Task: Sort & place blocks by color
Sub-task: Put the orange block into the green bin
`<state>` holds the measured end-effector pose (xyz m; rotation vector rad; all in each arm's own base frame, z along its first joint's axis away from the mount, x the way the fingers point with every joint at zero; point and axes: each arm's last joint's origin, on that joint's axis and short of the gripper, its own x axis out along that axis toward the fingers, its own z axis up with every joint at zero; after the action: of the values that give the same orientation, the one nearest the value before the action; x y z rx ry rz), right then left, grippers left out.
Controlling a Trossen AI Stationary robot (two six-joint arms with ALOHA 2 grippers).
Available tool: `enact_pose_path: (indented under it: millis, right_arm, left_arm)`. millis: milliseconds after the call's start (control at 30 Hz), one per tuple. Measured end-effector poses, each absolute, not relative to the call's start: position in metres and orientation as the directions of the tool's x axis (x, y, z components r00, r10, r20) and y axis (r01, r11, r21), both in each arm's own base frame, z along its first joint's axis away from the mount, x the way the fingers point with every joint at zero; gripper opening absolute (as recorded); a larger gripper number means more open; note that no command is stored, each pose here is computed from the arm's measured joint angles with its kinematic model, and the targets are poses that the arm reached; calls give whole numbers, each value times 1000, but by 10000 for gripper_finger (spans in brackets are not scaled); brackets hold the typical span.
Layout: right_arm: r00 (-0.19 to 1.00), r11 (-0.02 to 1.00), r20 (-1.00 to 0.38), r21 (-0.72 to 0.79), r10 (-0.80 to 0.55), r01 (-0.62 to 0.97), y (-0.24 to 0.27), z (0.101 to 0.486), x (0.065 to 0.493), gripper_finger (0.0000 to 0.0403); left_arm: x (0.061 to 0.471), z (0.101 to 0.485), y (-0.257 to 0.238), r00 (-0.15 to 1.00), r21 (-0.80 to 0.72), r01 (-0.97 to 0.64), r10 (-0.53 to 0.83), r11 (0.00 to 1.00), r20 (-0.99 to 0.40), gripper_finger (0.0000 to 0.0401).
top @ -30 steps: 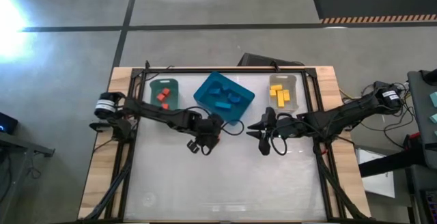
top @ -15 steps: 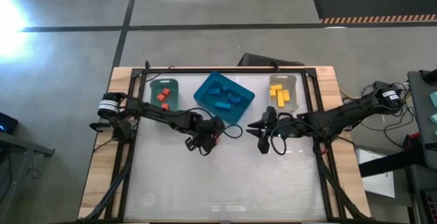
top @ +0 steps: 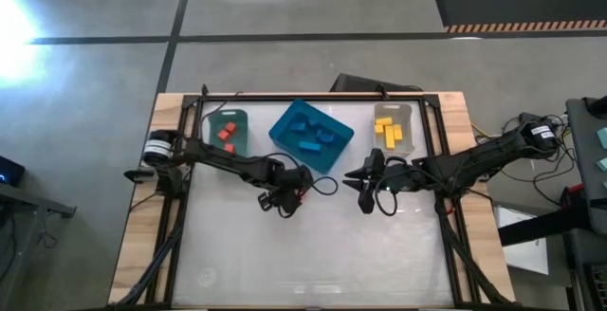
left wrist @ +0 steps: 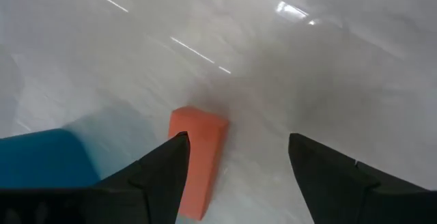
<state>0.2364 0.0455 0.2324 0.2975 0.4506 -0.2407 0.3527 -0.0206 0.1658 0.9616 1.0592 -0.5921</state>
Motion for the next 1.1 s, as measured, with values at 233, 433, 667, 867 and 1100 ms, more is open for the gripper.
enact_pose_path:
  millis: [233,433,667,867,1100]
  right_arm:
    - [876,928,-455,231,-161,291,46,233,237,93]
    - [876,928,-455,231,-161,291,46,232,237,93]
    - [875,929,-457,227,-162,290,45,232,236,93]
    - [874,930,-458,227,-162,291,45,231,236,93]
    - [875,930,-456,227,-161,290,45,231,236,93]
  left_arm:
    - [356,158,-19,396,369,815,35,448,-917,233]
    - [360,168,-19,446,416,802,33,430,-894,233]
    - [368,168,-12,502,474,790,32,389,-864,233]
    - [368,155,0,461,416,804,-5,425,-887,233]
    - [370,147,10,444,358,789,-60,500,-894,233]
